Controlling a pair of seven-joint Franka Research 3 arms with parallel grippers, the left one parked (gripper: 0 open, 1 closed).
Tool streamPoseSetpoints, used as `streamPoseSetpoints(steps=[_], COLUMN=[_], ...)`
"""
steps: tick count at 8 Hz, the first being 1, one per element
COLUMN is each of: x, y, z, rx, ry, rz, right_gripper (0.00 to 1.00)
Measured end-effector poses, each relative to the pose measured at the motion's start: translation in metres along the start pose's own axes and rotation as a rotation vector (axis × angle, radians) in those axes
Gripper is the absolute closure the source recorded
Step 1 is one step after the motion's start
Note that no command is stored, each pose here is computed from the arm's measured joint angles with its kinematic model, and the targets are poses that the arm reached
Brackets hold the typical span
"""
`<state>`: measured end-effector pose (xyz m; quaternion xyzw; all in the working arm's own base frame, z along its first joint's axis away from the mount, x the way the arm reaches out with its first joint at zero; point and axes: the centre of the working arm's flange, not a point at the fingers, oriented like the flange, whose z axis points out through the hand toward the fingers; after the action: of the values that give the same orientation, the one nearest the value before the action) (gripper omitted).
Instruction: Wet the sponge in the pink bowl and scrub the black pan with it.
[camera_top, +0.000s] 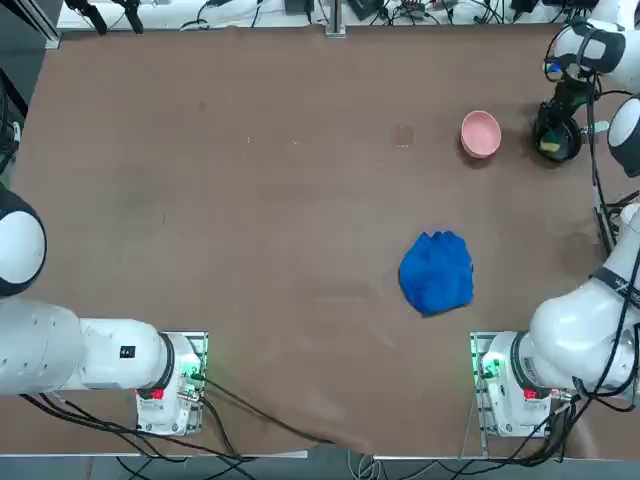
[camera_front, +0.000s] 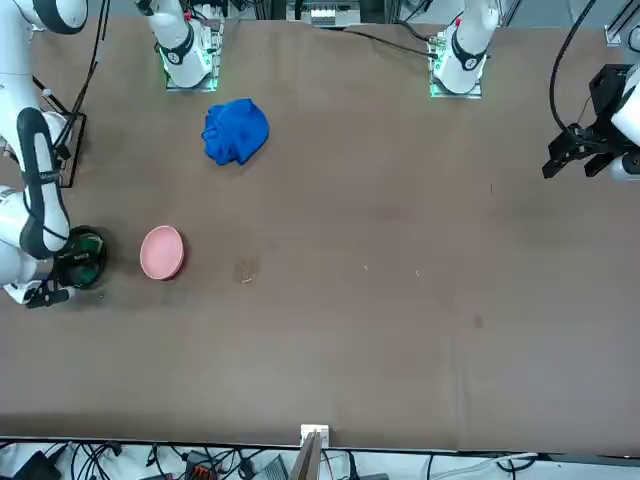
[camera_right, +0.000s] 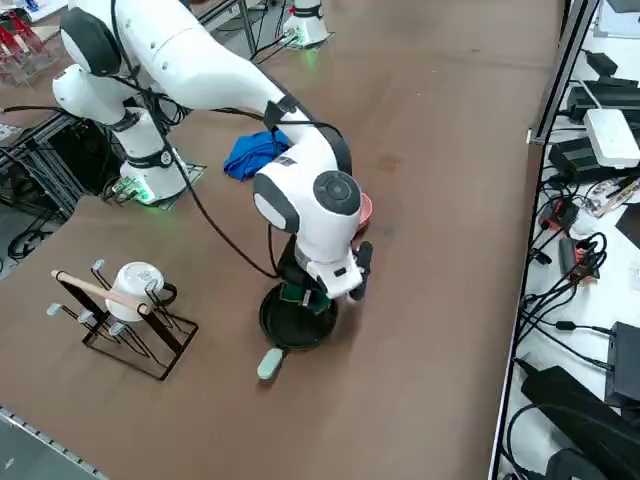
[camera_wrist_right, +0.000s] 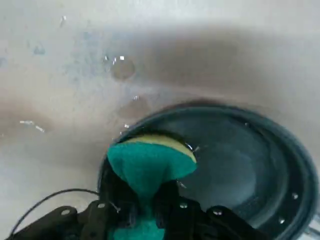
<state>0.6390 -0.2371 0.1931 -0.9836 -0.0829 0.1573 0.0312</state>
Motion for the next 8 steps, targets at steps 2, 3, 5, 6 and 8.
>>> streamPoseSetpoints(steps=[2,3,5,6,8], x=[-0.009,-0.011,-0.014,-0.016,-0.011], y=[0.008,0.011,0.007,-0.006,-0.070], z=[0.001,-0.008,-0.046,-0.074,-0.135], rx=[0.016,0.010,-0.012,-0.019,-0.045], ry=[-0.033,-0.024,0.015,0.028,0.044], rz=[-0.011,-0.015,-0.020,-0.034,-0.075], right_gripper=[0.80,0.80,0.80,0.80,0.81])
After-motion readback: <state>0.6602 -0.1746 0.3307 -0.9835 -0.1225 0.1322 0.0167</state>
